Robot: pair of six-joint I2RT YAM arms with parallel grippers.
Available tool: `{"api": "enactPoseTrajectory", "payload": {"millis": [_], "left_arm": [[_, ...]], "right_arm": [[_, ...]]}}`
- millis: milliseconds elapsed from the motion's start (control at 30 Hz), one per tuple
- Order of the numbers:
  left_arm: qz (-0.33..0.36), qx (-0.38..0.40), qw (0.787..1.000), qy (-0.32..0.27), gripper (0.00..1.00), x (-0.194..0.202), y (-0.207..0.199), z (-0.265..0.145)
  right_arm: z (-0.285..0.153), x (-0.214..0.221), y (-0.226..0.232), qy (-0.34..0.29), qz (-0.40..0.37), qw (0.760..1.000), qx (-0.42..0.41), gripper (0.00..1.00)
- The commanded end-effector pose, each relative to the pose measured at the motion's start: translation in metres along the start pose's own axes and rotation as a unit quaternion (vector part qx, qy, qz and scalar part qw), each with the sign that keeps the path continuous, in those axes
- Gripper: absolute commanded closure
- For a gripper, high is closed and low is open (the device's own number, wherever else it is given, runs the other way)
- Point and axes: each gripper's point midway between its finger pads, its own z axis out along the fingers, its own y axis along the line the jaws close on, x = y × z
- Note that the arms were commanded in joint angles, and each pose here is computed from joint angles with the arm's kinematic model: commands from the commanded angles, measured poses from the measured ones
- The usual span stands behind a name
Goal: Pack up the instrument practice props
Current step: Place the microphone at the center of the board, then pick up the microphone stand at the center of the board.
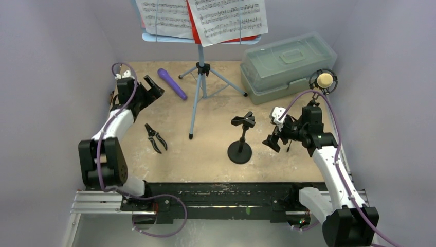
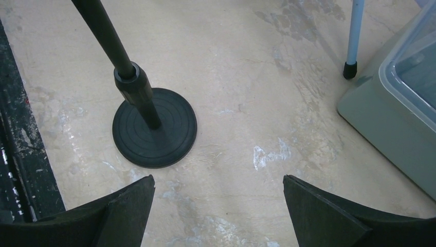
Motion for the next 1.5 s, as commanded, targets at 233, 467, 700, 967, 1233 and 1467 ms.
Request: {"api": "enactPoseTrajectory", "payload": {"millis": [233, 467, 700, 967, 1233, 1467], "left_arm": [[0.132, 0.304, 0.942, -0.05, 0.02, 0.026, -0.093, -0.106], [0.258, 0.31, 0.911, -0.089, 0.03, 0.043, -0.124, -0.151], [0.243, 0.38, 0.886, -0.109, 0.0, 0.052, -0.142, -0.181], [0.213, 0.413, 0.883, -0.074, 0.0, 0.065, -0.147, -0.182], [0.221, 0.468, 0.854, -0.064, 0.02, 0.078, -0.157, -0.195], [0.275, 0.537, 0.795, -0.069, 0.04, 0.114, -0.183, -0.23]], "right_arm": [[-0.004, -0.004, 0.015, -0.032, -0.008, 0.998, -0.049, 0.01], [-0.007, 0.004, 0.016, -0.038, -0.001, 0.998, -0.056, 0.01], [-0.007, 0.006, 0.025, -0.048, -0.021, 0.996, -0.075, 0.01], [-0.008, 0.009, 0.031, -0.049, -0.036, 0.994, -0.086, 0.01], [-0.007, 0.011, 0.035, -0.049, -0.038, 0.993, -0.099, 0.01], [-0.009, 0.009, 0.039, -0.052, -0.049, 0.992, -0.108, 0.01]]}}
